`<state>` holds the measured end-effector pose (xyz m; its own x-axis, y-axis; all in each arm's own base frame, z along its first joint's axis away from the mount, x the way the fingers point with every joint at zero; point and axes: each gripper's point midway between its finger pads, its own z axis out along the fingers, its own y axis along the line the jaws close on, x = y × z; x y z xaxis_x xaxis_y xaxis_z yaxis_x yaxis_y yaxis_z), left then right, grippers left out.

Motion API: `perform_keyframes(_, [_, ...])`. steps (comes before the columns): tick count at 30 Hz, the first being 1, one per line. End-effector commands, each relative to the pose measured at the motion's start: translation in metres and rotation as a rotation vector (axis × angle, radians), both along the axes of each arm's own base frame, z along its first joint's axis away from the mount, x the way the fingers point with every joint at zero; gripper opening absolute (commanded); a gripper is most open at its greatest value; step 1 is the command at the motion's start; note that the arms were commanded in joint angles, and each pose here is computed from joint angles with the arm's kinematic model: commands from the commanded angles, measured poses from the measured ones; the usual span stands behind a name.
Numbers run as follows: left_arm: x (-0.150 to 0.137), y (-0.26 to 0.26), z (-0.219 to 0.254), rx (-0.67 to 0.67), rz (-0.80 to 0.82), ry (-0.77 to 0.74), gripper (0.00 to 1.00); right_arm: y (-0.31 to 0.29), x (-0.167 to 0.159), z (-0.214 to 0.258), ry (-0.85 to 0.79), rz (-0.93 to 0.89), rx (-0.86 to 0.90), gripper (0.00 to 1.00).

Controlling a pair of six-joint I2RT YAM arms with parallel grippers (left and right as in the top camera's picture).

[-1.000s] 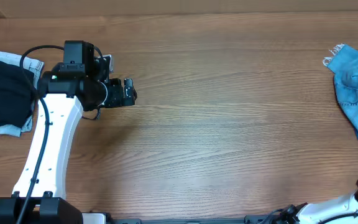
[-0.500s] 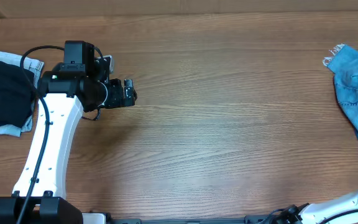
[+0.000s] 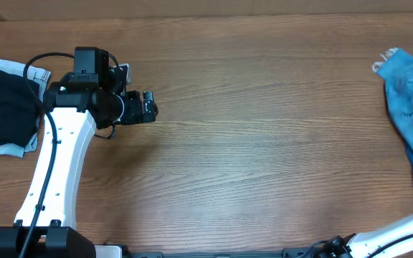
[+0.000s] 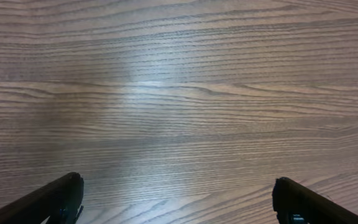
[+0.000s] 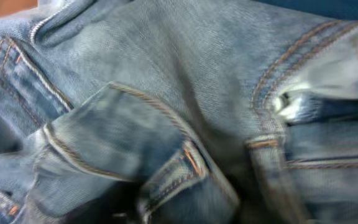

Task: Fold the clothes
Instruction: 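Grasp the light-blue jeans waistband with the right gripper, then pull the jeans left toward the left gripper and grasp with left gripper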

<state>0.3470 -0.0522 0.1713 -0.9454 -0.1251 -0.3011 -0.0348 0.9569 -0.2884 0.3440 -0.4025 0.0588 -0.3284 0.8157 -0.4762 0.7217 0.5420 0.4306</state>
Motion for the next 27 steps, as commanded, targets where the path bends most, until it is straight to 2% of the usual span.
perform_keyframes(1, [0.003,0.000,0.006,-0.001,-0.012,-0.014,1.00,0.016,0.025,0.027,-0.114,0.018,0.063,0.17])
perform_keyframes(3, [0.001,0.000,0.005,-0.003,-0.007,-0.007,1.00,0.018,0.027,0.054,-0.172,-0.004,0.072,0.10])
perform_keyframes(5, [0.001,-0.003,0.006,-0.034,0.032,0.005,1.00,0.026,0.034,0.103,-0.274,0.009,0.056,0.05])
perform_keyframes(7, [0.003,-0.007,0.008,-0.058,0.024,-0.001,1.00,0.043,0.042,0.160,-0.386,0.040,0.030,0.04])
perform_keyframes(10, [0.002,-0.007,0.008,-0.062,0.022,0.002,1.00,0.099,0.048,0.266,-0.581,0.166,-0.027,0.04])
perform_keyframes(14, [0.001,-0.009,0.008,-0.069,0.020,0.004,1.00,0.181,0.045,0.346,-0.693,0.309,-0.098,0.04])
perform_keyframes(17, [0.001,-0.010,0.009,-0.076,0.017,0.004,1.00,0.248,0.049,0.364,-0.710,0.400,-0.007,0.04])
perform_keyframes(20, [-0.003,-0.021,0.012,-0.130,-0.045,0.002,1.00,0.318,0.056,0.361,-0.680,0.526,0.105,0.04])
perform_keyframes(24, [-0.014,-0.029,0.025,-0.150,-0.139,-0.013,1.00,0.425,0.052,0.363,-0.714,0.957,0.035,0.04])
perform_keyframes(26, [-0.018,-0.029,0.060,-0.135,-0.176,-0.090,1.00,0.482,0.045,0.363,-0.728,1.112,0.053,0.04])
perform_keyframes(27, [-0.019,-0.029,0.075,-0.128,-0.188,-0.129,1.00,0.491,0.044,0.364,-0.731,1.134,0.056,0.04])
